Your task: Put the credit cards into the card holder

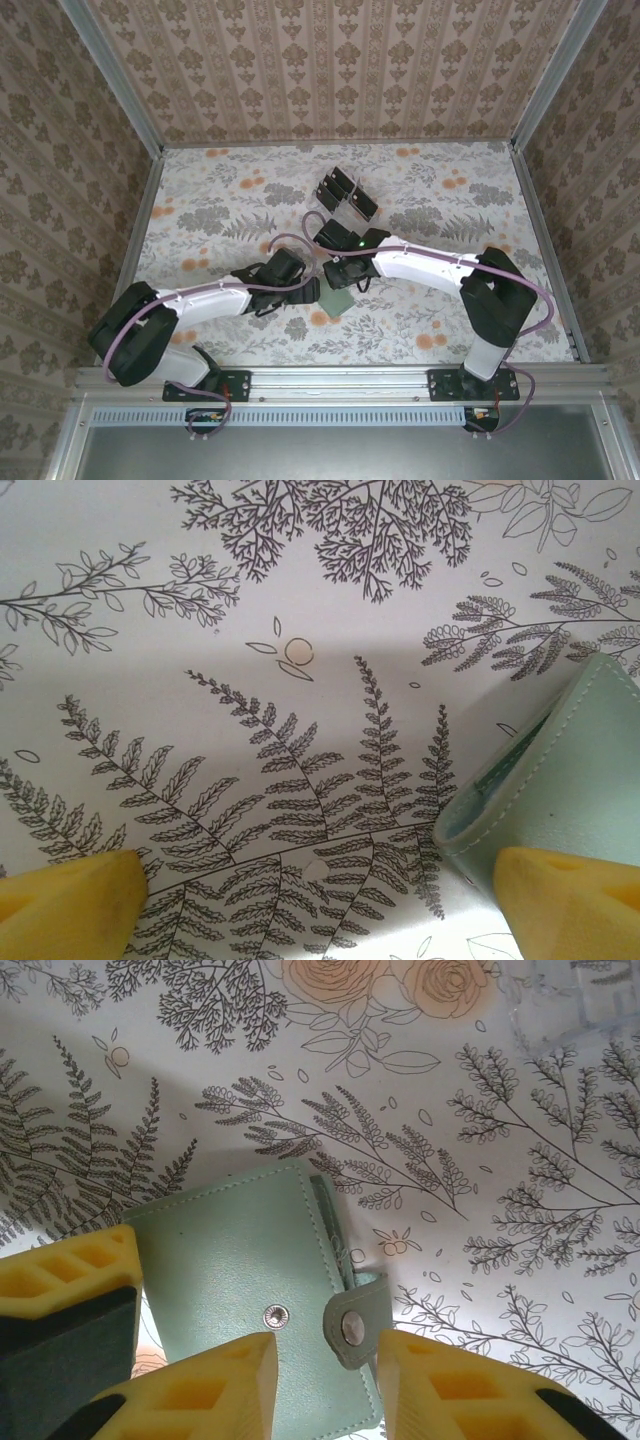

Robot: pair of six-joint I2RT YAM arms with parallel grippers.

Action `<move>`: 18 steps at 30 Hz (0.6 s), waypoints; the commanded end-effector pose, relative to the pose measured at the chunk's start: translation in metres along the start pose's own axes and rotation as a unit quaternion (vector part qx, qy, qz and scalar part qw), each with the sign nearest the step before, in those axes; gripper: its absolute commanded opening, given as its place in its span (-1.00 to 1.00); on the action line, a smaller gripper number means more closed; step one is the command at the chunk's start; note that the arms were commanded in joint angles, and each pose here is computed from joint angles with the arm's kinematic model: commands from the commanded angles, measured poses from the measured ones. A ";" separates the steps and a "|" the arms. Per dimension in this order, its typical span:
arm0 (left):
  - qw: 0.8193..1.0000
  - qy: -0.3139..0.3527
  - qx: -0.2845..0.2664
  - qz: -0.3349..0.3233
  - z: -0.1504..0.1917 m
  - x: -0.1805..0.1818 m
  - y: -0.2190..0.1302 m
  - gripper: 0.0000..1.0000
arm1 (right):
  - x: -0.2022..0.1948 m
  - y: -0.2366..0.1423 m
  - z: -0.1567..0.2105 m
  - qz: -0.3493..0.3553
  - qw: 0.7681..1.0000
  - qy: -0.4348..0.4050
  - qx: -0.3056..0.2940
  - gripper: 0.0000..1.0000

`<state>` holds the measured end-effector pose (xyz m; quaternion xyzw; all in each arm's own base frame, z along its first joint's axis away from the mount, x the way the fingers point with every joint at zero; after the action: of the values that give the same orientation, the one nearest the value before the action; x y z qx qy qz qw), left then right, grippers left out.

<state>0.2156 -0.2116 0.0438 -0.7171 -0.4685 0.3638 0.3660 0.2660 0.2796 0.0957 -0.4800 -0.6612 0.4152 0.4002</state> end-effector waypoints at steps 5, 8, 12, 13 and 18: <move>0.999 0.012 0.021 -0.031 0.013 0.011 0.010 1.00 | 0.000 0.009 0.003 0.014 0.999 -0.017 0.026 -0.40; 0.999 0.011 0.021 -0.031 0.014 0.012 0.011 1.00 | -0.002 0.012 0.003 0.023 0.999 -0.022 0.028 -0.40; 0.999 0.009 0.023 -0.029 0.016 0.012 0.012 0.99 | -0.005 0.015 0.002 0.038 0.998 -0.027 0.028 -0.48; 0.999 0.009 0.024 -0.029 0.017 0.012 0.012 0.99 | -0.006 0.015 0.002 0.040 0.998 -0.027 0.028 -0.51; 0.999 0.007 0.024 -0.028 0.018 0.012 0.013 1.00 | -0.008 0.013 0.000 0.045 0.998 -0.026 0.022 -0.65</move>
<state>0.2165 -0.2115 0.0420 -0.7155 -0.4731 0.3585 0.3684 0.2670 0.2781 0.0790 -0.4769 -0.6456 0.4531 0.3879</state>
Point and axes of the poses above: each hand's point on the last joint's axis, 136 mm out from that joint toward the fingers, its own y axis out along the fingers, its own x axis along the line the jaws close on, z = x × y, the point moved 2 cm from there along -y, back along the fingers, and after that the axes turned 10 degrees about y, right-handed, at the moved point
